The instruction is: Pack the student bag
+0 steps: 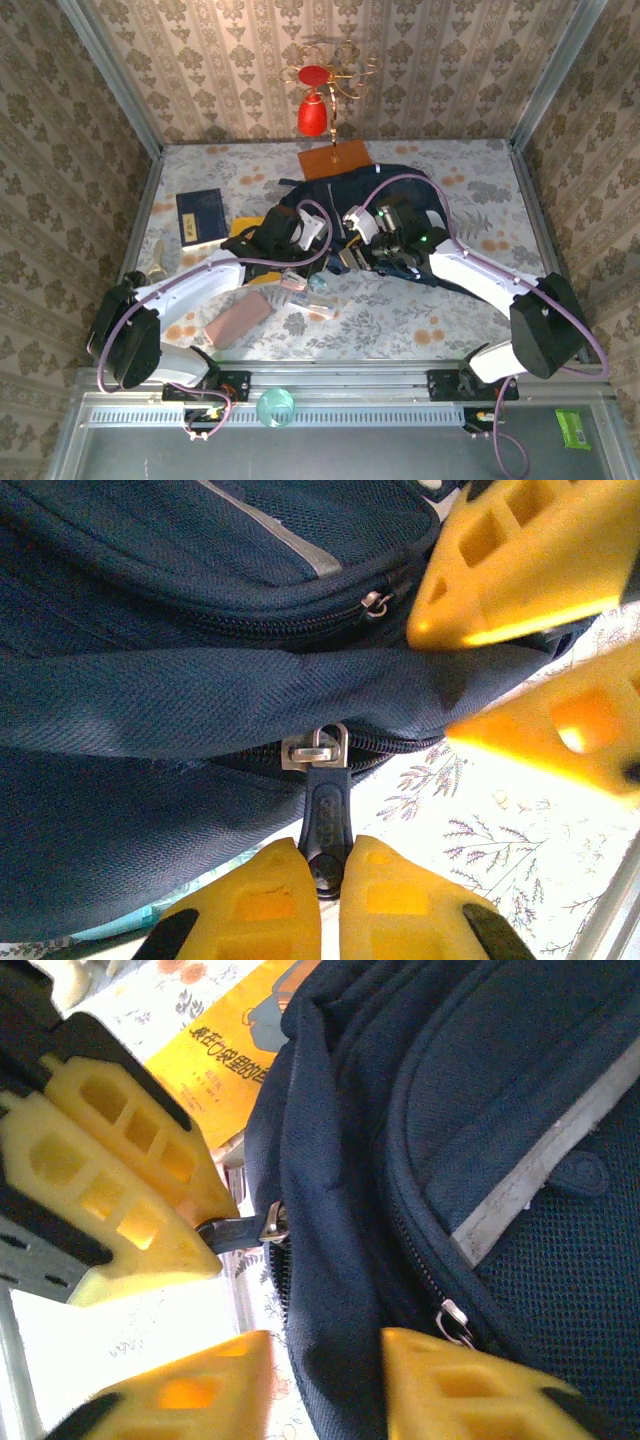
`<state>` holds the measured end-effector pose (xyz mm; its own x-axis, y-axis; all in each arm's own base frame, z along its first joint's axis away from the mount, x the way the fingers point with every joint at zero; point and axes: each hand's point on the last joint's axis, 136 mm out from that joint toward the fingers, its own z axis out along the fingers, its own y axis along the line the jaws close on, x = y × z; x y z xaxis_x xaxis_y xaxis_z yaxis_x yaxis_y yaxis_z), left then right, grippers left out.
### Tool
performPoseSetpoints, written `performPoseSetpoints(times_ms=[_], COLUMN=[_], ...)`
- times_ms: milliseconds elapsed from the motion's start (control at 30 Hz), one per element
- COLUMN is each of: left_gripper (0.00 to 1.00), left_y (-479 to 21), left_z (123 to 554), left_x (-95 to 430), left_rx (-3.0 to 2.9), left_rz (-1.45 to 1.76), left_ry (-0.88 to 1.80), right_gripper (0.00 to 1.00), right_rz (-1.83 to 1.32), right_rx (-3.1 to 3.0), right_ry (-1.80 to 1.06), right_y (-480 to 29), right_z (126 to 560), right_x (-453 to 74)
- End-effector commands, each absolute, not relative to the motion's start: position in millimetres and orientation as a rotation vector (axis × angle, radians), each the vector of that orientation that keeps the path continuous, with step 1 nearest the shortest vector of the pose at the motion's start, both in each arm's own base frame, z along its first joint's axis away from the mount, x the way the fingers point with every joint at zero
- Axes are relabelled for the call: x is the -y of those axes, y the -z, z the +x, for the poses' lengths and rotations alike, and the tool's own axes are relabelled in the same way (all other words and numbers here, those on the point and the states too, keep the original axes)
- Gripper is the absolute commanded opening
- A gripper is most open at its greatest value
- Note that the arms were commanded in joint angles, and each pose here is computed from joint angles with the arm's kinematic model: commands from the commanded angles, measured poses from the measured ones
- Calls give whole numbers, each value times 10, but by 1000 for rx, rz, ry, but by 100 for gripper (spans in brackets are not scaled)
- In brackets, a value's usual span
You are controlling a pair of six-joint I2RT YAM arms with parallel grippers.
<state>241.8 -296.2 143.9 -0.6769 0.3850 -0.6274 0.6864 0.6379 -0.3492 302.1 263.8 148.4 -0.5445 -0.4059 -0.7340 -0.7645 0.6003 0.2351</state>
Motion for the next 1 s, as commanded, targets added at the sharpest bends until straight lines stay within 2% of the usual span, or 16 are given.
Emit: performPoseSetpoints(times_ms=[0, 167, 367, 600, 833, 967], left_gripper=[0, 0, 0, 0, 0, 0], left_y=[-1655, -1651, -1625, -1553, -1461, -1389], left_z=[2451, 2478, 2607, 2775, 2747, 2753], left_x=[3040, 2962, 2676, 2322, 2352, 2327], left_rx=[-2257, -2274, -2320, -2359, -2348, -2353], left_rz=[834, 804, 691, 562, 592, 596], left_ry=[830, 798, 728, 645, 679, 656], right_gripper=[23, 0, 0, 0, 0, 0], right_rz=[-925, -899, -736, -532, -541, -480], right_rx=[-2225, -2271, -2340, -2364, -2326, -2370], right_ry=[-706, -619, -575, -653, -713, -650], right_y=[-1354, -1315, -1291, -1278, -1344, -1278], right_z=[3019, 3036, 2964, 2827, 2812, 2858], right_x=[-2617, -2429, -2054, -1838, -1898, -1773])
